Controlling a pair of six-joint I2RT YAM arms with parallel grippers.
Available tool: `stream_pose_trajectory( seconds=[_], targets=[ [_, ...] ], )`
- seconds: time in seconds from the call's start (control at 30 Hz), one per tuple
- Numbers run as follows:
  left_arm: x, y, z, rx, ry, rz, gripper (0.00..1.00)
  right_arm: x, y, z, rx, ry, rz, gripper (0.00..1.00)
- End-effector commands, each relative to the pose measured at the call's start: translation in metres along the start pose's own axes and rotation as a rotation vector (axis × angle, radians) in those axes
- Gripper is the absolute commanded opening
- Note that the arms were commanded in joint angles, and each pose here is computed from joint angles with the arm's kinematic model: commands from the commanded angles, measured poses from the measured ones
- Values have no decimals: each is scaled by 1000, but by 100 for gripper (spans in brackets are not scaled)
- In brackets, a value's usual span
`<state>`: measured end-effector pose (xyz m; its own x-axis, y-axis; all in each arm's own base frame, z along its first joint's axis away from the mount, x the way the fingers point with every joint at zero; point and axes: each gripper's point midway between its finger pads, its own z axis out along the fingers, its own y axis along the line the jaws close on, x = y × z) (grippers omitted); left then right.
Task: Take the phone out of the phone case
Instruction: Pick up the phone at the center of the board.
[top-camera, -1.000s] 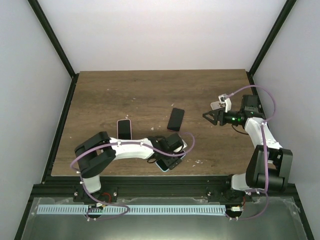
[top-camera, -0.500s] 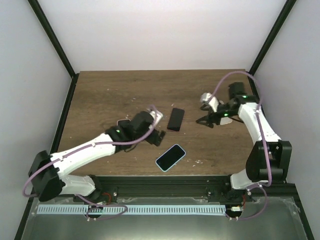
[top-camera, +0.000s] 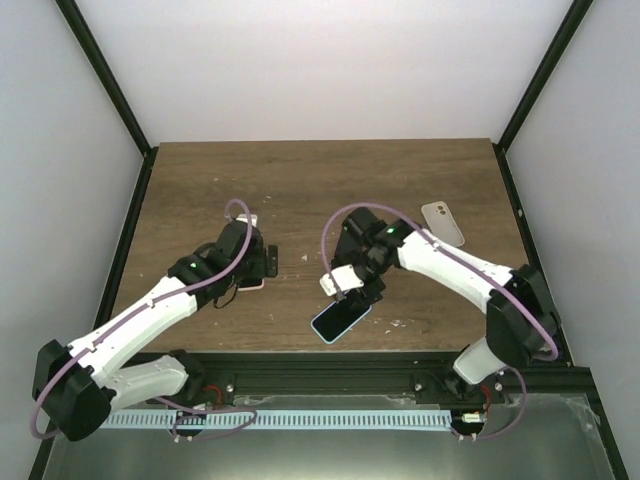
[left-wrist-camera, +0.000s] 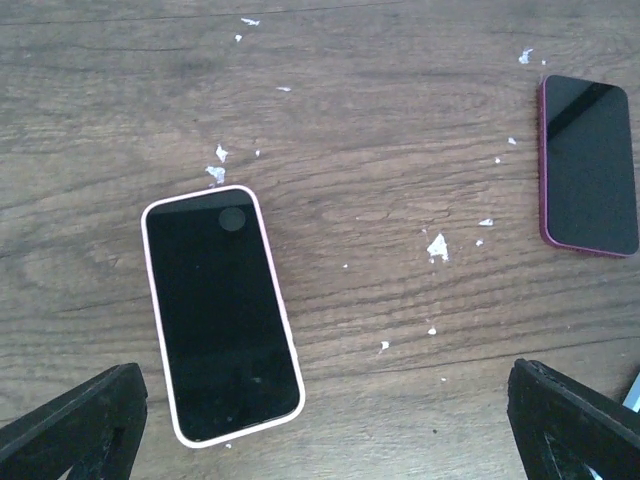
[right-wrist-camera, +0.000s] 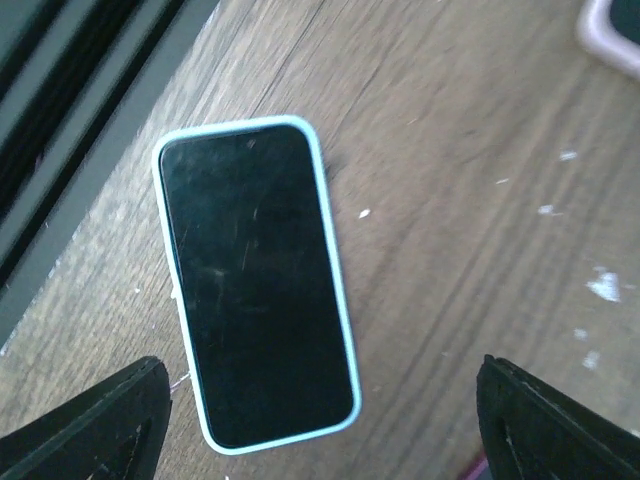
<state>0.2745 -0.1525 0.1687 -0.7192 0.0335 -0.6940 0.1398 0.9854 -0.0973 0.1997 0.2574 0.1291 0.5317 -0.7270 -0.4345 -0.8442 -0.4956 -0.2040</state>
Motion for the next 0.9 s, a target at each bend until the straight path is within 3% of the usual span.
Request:
stream_pose_trajectory(
  seconds=[0.0,0.2,0.47,0.87],
  targets=[
    [4,13,-6,-42,-8,-28,100,27,6,33,-33,193,-55,85],
    [2,15,-12,-29,-43,-47,100,30,25,56,-153,229,-60,87],
    [6,14,-10,-14,-39,-45,100,34,24,77,-215,282,93,89],
    [8,9,-3,0,-20,-38,100,50,43,83,-172,330,111,91]
  ],
)
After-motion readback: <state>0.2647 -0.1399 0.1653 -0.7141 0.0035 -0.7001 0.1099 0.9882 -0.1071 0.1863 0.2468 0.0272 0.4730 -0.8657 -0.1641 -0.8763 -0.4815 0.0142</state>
